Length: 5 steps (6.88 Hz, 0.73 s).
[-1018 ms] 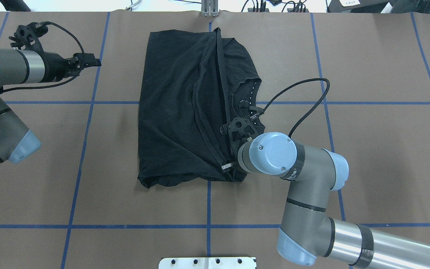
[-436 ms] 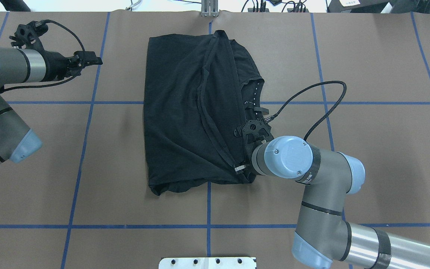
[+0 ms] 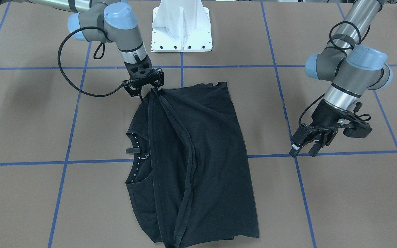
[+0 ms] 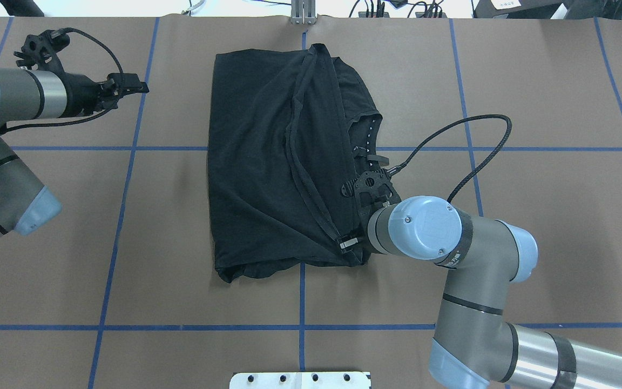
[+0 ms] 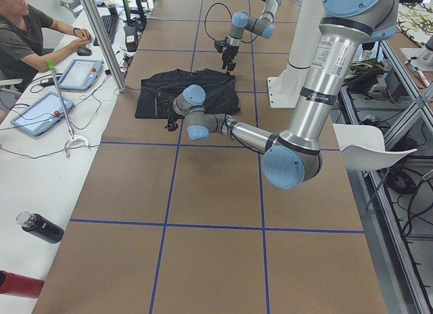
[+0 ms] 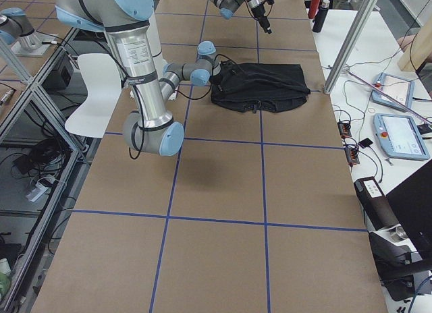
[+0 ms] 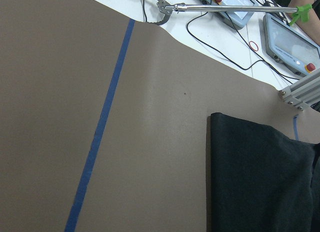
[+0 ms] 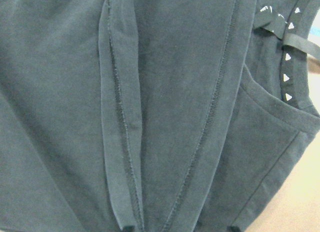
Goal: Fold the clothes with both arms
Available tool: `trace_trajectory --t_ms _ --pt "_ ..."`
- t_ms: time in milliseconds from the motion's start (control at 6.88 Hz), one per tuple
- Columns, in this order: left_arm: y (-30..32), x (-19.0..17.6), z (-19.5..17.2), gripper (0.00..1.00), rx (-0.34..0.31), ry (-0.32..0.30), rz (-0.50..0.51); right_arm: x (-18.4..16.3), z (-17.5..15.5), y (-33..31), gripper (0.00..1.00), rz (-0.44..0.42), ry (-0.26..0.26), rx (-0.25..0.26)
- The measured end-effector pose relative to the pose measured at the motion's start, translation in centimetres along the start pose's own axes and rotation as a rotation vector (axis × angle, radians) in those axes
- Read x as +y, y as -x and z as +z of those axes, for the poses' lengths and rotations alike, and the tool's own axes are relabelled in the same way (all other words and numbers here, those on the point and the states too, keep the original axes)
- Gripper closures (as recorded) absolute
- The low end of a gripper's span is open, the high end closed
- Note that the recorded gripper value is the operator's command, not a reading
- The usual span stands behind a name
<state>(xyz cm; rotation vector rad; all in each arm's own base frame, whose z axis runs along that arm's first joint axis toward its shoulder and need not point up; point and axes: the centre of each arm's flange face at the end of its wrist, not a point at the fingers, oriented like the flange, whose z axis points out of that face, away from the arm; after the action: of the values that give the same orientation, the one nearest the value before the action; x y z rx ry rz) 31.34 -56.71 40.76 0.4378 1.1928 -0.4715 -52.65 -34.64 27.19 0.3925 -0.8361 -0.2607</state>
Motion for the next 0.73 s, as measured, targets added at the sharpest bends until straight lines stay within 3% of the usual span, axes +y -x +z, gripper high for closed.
trace_trajectory --t_ms 727 --pt "0.4 0.0 -0.4 0.05 -0.002 -0.003 -0.002 -1.6 1.5 4.3 0.6 -0.034 -0.008 0.047"
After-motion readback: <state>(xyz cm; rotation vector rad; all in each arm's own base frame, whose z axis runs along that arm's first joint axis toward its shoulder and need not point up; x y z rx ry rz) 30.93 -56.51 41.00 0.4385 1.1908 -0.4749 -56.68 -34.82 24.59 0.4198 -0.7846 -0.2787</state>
